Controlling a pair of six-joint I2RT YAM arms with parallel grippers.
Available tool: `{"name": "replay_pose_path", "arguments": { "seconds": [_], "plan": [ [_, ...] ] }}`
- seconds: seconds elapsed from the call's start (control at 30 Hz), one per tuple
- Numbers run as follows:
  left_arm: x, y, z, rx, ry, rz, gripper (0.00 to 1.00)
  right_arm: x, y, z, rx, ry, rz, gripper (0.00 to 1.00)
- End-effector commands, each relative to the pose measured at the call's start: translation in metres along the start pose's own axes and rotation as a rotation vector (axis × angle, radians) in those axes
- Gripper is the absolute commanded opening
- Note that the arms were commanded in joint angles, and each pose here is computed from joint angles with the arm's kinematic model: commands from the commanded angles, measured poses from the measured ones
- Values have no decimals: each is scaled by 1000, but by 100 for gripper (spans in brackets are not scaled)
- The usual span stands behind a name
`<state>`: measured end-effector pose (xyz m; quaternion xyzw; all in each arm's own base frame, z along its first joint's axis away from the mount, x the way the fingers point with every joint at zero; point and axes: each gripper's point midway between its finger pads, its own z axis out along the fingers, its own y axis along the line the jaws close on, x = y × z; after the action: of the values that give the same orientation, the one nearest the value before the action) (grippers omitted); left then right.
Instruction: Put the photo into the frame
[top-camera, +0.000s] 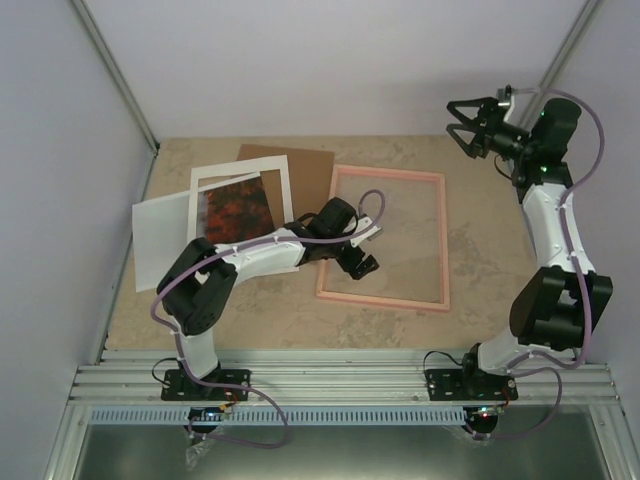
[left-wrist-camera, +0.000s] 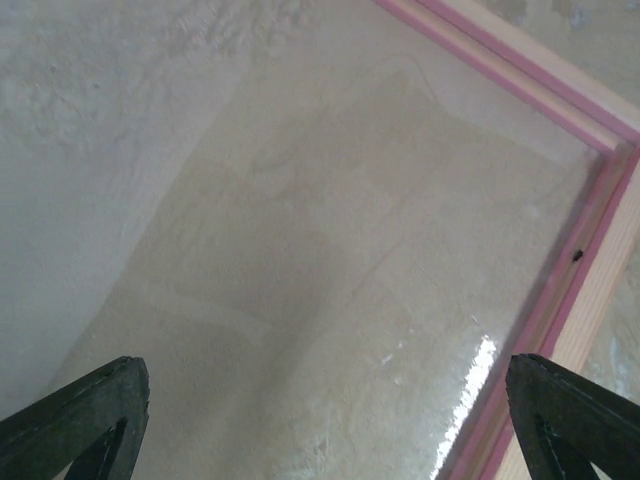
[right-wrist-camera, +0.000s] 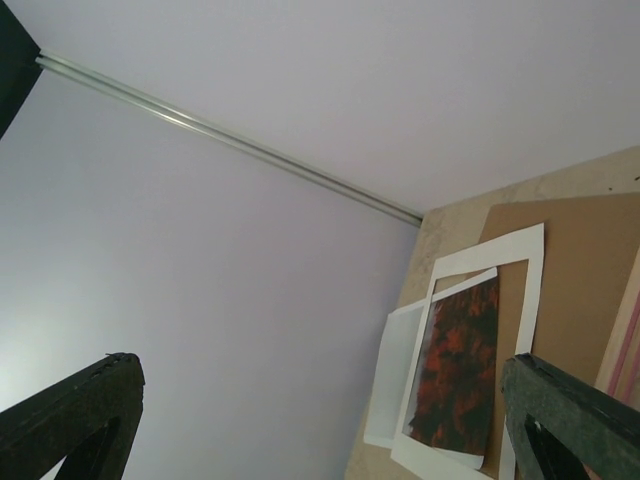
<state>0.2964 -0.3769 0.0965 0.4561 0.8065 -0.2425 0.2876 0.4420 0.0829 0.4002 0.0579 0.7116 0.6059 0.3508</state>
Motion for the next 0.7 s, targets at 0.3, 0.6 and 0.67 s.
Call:
{"name": "replay_pose_path", "arguments": {
  "seconds": [0.3, 0.6, 0.67],
  "plan": [
    [-71, -24, 21, 16, -113, 175, 99, 45, -9, -22, 80, 38, -289, 98],
    [-82, -73, 85, 102, -89, 244, 98, 90, -62, -57, 213, 54, -352, 98],
    [-85, -81, 97, 103, -100, 253, 98, 92, -76, -70, 268, 30, -346, 98]
  ]
}}
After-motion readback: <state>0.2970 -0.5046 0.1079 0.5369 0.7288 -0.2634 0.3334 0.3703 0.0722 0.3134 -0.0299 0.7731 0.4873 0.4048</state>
